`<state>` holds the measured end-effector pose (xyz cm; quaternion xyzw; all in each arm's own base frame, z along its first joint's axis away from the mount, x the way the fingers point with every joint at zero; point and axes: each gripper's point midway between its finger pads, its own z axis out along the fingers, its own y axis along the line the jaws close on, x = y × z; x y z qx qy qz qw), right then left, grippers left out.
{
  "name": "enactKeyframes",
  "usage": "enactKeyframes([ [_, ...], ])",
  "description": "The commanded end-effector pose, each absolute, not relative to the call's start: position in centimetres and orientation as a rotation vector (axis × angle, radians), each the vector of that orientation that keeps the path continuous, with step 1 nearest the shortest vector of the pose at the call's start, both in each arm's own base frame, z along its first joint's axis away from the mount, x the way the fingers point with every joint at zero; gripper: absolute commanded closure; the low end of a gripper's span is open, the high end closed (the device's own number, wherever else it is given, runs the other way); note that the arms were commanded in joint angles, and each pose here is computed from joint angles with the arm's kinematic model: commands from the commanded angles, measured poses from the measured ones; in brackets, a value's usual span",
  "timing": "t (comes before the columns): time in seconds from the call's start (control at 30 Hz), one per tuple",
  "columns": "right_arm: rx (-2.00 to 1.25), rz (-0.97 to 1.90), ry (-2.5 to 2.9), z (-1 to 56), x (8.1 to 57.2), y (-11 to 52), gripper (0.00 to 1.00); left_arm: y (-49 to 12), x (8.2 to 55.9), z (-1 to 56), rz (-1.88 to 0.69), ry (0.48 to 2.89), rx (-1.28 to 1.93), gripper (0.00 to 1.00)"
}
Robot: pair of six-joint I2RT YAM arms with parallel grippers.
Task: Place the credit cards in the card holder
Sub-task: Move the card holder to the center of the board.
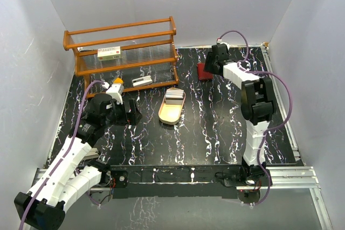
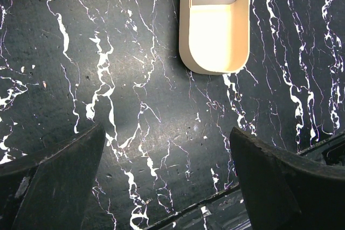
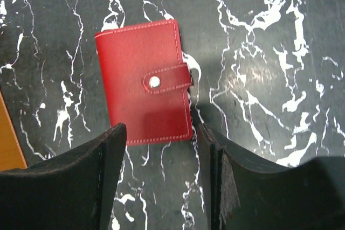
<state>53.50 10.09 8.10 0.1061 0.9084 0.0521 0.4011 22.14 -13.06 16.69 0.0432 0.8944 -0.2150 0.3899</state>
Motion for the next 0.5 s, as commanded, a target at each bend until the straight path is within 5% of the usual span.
enactKeyframes([
  [0.0, 0.163, 0.117, 2.219, 10.6, 56.7, 10.6, 0.48, -13.0, 22.1, 17.0, -0.551, 2.246, 0.125, 0.01],
  [0.47, 0.060, 0.051, 2.245, 8.4, 59.8, 10.8, 0.57, -13.0, 22.1, 17.2, -0.552, 2.239, 0.130, 0.01],
])
